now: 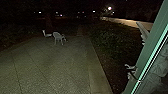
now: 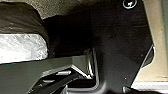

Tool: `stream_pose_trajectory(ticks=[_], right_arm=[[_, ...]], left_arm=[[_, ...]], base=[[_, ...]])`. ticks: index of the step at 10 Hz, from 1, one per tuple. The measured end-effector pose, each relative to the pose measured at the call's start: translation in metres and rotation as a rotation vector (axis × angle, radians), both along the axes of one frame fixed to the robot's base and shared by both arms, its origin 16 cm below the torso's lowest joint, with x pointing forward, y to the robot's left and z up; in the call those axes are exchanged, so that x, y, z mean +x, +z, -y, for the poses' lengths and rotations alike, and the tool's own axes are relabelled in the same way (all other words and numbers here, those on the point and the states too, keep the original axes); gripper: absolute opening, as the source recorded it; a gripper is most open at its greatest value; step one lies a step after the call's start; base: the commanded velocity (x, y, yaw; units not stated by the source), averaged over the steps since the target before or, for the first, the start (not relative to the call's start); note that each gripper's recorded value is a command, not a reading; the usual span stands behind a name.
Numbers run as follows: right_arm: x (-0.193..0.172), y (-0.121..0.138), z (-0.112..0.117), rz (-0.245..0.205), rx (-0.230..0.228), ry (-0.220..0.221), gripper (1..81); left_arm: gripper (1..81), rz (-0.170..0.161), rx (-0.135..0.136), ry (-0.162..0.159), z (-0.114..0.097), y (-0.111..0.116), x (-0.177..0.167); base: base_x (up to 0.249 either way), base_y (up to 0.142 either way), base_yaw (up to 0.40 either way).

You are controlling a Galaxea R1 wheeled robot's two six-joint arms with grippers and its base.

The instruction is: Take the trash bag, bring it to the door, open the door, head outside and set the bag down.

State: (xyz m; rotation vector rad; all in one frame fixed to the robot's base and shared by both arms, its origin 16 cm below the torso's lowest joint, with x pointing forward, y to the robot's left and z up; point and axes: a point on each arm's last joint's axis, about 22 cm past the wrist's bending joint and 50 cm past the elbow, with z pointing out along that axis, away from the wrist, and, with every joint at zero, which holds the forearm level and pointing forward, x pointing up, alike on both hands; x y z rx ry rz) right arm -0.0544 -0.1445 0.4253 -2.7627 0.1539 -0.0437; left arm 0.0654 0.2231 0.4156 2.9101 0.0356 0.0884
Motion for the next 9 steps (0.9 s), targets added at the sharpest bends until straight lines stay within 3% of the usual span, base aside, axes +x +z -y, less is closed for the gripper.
stream_pose_trajectory(ticks=[4,7,9], right_arm=[[-0.005,0.0,0.0,-0.006,0.0,0.0,81.1],[-0.015,0.0,-0.001,-0.018,0.0,0.003,81.1],[0.007,0.0,0.0,0.011,0.0,0.0,81.1]], left_arm=[[1.0,-0.003,0.0,0.0,0.0,0.0,-0.002],[1.0,-0.014,0.002,0.0,-0.002,-0.001,-0.014],[1.0,0.01,0.003,0.001,-0.002,0.001,0.006]], base=[[0.0,0.0,0.0],[0.102,0.0,0.0],[0.105,0.0,0.0]])
